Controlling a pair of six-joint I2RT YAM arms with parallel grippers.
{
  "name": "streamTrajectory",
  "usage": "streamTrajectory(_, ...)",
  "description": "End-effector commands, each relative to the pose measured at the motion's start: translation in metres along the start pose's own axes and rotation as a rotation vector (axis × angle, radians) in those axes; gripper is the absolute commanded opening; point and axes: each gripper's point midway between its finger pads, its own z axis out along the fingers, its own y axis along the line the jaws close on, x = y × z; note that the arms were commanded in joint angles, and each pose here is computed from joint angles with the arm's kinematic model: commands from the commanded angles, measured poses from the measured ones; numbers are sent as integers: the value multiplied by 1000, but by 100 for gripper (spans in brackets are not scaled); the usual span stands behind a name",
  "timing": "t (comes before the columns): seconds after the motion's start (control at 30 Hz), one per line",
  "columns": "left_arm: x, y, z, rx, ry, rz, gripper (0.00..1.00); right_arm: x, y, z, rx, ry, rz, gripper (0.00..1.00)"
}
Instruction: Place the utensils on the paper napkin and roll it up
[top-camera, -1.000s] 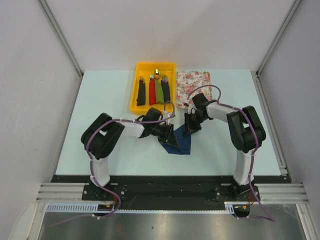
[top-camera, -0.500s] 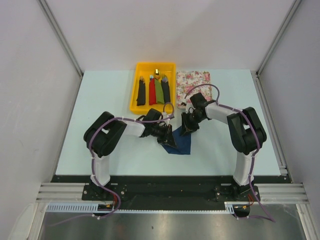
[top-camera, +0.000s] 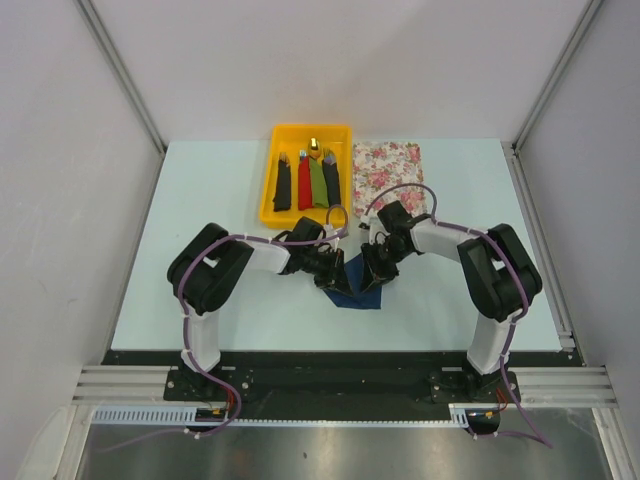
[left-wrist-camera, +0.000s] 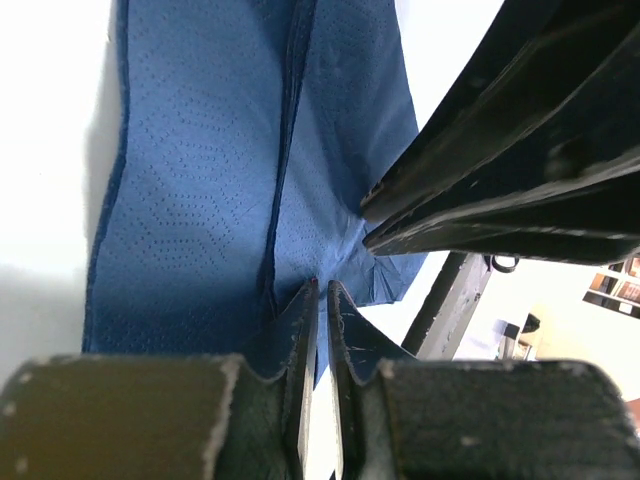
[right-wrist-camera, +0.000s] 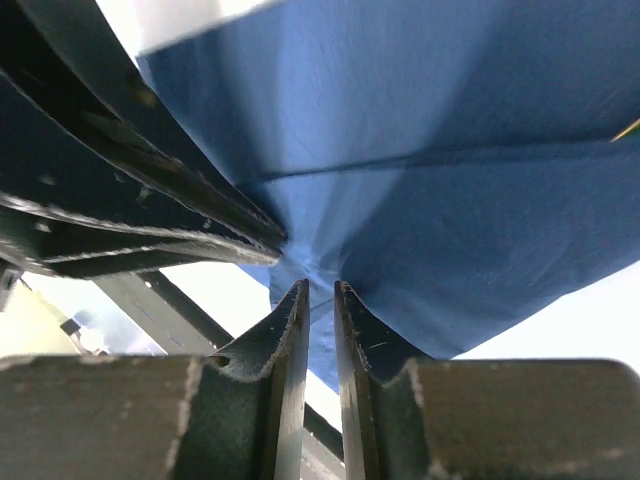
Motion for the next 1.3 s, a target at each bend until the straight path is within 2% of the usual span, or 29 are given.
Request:
streamTrajectory(0.0,-1,16,2,-77,-10,0,14,8,1,6,-8,23,-9,20)
streamTrajectory(0.13,-4,14,1,-76,-14,9,14,14,-11,17,19,49,9,20)
streamTrajectory(0.23,-15,5,-9,-38,-58,25,22,15,-23,24,51,63,18,19)
streamTrajectory(0.27,-23,-7,-19,-12,-96,48,29,16,-26,26,58,66,21,19)
streamTrajectory(0.33,-28,-4,-38,10,-145,30,39,17,-30,28,67,72,23,19)
streamTrajectory(0.37,-28,-1,-46,6,-159,21,48,18,-32,29,74,76,24,19)
streamTrajectory(0.53,-25,28,-87,-116,-201,3,67,18,-35,31,80,74,25,19)
streamTrajectory(0.67,-13,49,-87,-176,-164,-12,70,16,-36,33,82,68,28,19)
streamTrajectory(0.83,-9,54,-63,-141,-113,-23,68,18,-39,37,84,76,38,18)
streamTrajectory(1.07,-1,25,-25,4,-40,3,65,15,-41,38,90,67,39,19)
streamTrajectory(1.17,-5,9,-19,82,-59,23,65,16,-41,40,90,68,39,19)
streamTrajectory(1.27,-24,-8,-22,138,-139,71,65,15,-42,41,87,67,39,18)
